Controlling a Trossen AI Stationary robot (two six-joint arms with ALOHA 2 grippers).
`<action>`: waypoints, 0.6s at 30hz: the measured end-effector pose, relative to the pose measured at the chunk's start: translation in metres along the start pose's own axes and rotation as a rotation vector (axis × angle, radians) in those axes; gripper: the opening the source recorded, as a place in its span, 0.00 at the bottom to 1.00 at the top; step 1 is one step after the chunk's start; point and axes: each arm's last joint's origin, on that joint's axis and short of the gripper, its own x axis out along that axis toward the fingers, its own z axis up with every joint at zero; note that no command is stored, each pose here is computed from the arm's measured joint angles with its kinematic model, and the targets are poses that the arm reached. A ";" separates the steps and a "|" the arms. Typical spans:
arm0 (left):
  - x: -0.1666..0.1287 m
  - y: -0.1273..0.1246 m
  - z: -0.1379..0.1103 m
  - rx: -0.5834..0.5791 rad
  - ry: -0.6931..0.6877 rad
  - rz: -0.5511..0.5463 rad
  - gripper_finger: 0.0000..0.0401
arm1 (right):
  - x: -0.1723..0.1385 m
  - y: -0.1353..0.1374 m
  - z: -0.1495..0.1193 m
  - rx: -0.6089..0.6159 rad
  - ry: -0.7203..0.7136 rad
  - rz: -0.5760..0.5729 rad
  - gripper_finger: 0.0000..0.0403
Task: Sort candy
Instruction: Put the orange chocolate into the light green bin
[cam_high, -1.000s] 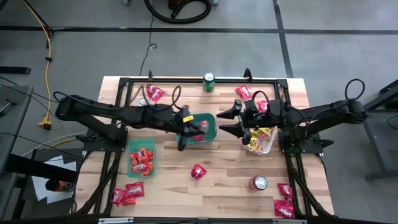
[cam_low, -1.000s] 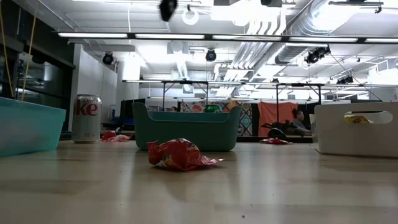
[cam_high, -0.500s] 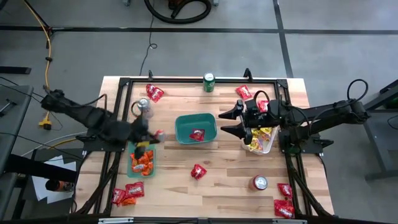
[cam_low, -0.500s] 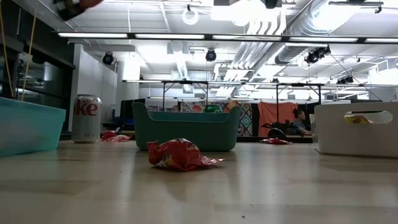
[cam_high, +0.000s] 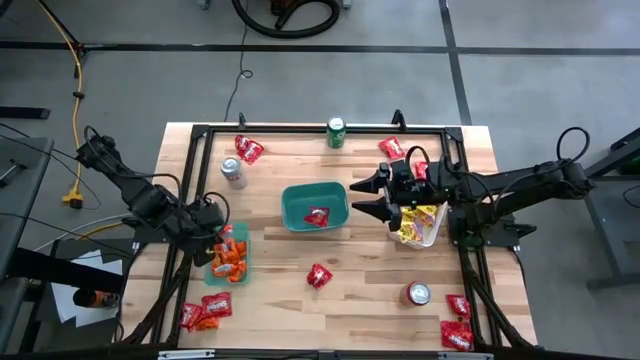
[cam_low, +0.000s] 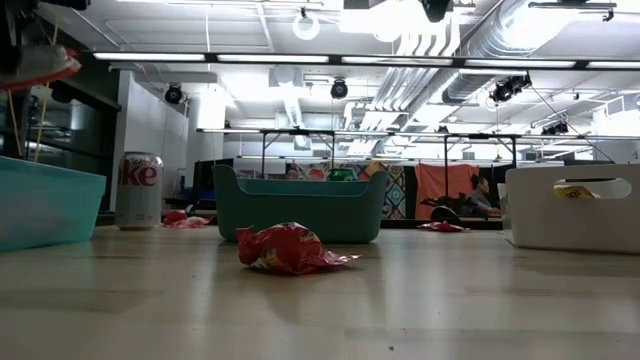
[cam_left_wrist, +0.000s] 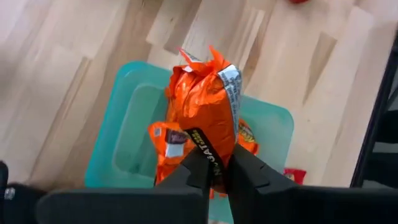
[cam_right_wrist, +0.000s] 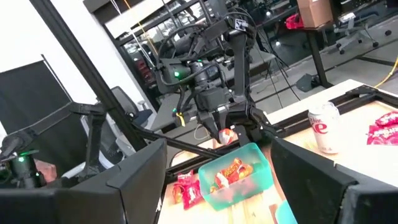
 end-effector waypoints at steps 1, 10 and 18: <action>0.001 0.000 0.000 -0.004 0.011 0.004 0.08 | 0.000 0.000 -0.001 0.000 0.006 -0.003 0.70; 0.008 -0.004 0.002 -0.023 0.115 0.000 0.37 | 0.000 -0.001 -0.002 0.000 0.016 -0.008 0.70; 0.008 -0.019 0.008 -0.113 0.109 -0.178 0.51 | 0.000 -0.002 -0.003 0.005 0.036 -0.018 0.70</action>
